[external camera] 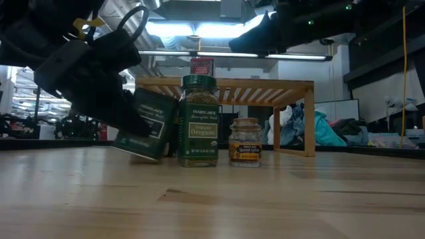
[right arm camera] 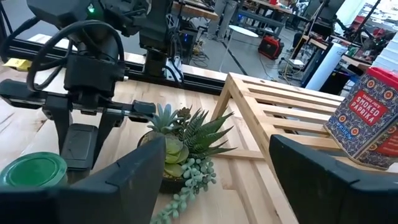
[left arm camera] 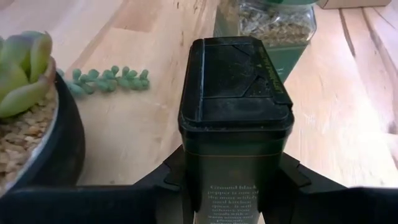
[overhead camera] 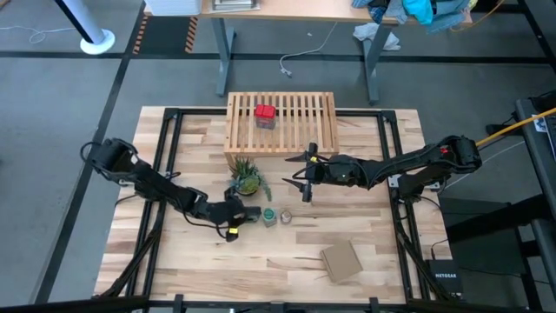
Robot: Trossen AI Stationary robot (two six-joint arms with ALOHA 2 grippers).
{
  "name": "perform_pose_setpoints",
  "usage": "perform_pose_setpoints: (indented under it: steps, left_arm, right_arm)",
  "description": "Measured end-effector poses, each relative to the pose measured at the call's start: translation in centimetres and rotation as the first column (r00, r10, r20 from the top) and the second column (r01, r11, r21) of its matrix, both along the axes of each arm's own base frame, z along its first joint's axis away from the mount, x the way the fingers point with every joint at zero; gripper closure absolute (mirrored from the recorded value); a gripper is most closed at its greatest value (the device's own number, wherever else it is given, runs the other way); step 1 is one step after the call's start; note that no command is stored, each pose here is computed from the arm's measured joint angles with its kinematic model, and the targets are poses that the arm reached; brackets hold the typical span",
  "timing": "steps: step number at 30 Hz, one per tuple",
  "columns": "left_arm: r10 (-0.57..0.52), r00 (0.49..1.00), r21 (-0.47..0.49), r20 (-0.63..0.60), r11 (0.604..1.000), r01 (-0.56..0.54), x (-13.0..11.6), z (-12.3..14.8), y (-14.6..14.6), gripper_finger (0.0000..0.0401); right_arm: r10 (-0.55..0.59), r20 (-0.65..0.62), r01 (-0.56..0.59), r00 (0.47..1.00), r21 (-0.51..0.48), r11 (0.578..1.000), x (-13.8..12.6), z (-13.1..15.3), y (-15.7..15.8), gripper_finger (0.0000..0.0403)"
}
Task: Shelf spices
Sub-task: Remove the black seasoning can from the shelf
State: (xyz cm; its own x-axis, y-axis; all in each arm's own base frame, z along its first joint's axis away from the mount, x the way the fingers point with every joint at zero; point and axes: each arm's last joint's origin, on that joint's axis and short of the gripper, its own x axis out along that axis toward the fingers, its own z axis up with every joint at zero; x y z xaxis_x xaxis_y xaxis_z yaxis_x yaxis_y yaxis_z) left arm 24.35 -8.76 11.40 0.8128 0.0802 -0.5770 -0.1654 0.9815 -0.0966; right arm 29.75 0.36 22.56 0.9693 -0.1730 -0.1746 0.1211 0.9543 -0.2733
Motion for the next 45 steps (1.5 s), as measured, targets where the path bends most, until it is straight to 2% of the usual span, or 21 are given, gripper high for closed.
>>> perform_pose_setpoints:
  steps: [7,13,17,23,32,40,45]
  left_arm:
    - [0.035,0.999,-0.059,-0.011,0.998,-0.036,-0.1,-0.2,-0.1,0.0289]
    - [0.017,0.997,-0.060,-0.072,0.998,-0.022,-0.6,-0.9,-0.2,0.0204]
    - [0.028,0.998,-0.068,-0.054,0.997,-0.032,-0.5,-0.7,-0.2,0.0180]
    - [0.035,0.998,-0.073,-0.053,0.997,-0.038,-0.5,-0.6,-0.2,0.0180]
    - [0.028,0.999,-0.142,-0.036,0.989,-0.033,0.0,0.0,-0.5,0.0182]
    - [0.014,1.000,-0.146,0.020,0.989,-0.011,-0.3,1.7,-0.4,0.0182]
    - [0.021,1.000,-0.148,0.015,0.989,-0.019,-1.0,3.0,0.0,0.0182]
  right_arm:
    - [0.005,-0.006,-0.005,1.000,-0.025,1.000,0.0,0.0,0.0,0.0111]
    - [0.009,-0.006,-0.010,1.000,-0.025,1.000,0.0,0.0,0.0,0.0111]
    - [0.012,-0.009,-0.012,1.000,-0.024,1.000,0.0,-0.1,0.0,0.0111]
    - [0.012,-0.013,-0.013,1.000,-0.025,1.000,0.0,-0.1,0.0,0.0111]
    - [0.015,-0.013,-0.015,1.000,-0.024,1.000,0.0,-0.1,0.0,0.0111]
    - [0.020,-0.013,-0.020,1.000,-0.023,1.000,0.0,-0.1,0.1,0.0111]
    - [0.020,-0.014,-0.020,1.000,-0.024,1.000,0.0,-0.1,0.1,0.0111]
